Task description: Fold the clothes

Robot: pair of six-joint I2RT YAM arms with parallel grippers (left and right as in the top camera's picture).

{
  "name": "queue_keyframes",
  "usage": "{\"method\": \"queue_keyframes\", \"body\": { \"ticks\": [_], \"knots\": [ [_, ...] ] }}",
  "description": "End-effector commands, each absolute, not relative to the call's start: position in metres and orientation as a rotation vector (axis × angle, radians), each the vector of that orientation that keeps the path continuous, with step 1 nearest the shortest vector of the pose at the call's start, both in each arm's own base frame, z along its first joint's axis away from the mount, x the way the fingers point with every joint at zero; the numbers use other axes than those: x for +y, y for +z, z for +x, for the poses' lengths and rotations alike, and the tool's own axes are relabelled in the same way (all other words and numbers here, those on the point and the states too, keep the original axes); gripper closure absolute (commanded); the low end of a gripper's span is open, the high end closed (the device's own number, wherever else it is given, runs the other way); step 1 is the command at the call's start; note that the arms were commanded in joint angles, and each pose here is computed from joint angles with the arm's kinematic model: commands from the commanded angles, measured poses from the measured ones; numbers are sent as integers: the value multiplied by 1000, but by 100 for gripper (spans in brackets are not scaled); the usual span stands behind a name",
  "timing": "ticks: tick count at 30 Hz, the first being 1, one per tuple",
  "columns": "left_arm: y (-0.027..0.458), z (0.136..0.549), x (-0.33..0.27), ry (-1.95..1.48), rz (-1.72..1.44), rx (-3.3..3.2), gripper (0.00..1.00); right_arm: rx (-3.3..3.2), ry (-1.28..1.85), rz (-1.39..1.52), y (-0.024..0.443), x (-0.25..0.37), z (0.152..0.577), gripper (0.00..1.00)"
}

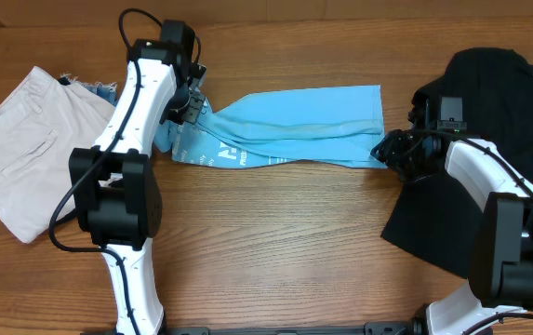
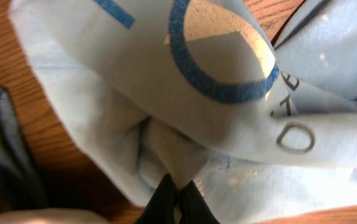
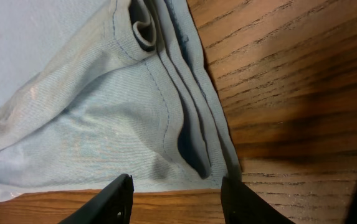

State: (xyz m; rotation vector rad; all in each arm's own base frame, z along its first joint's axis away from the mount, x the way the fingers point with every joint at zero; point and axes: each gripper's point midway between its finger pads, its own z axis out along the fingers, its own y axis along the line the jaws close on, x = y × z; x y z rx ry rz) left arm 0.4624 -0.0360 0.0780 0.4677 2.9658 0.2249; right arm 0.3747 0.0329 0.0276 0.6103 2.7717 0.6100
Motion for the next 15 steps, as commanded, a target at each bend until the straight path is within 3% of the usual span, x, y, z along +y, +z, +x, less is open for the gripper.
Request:
{"method": "queue_keyframes", "body": {
  "ticks": [1, 15],
  "knots": [
    [119, 479, -38, 248, 451, 2870, 96, 2776, 619, 611, 26, 36, 373, 51],
    [191, 481, -50, 135, 346, 2799, 96, 2724, 668, 573, 32, 40, 385, 49]
  ]
}}
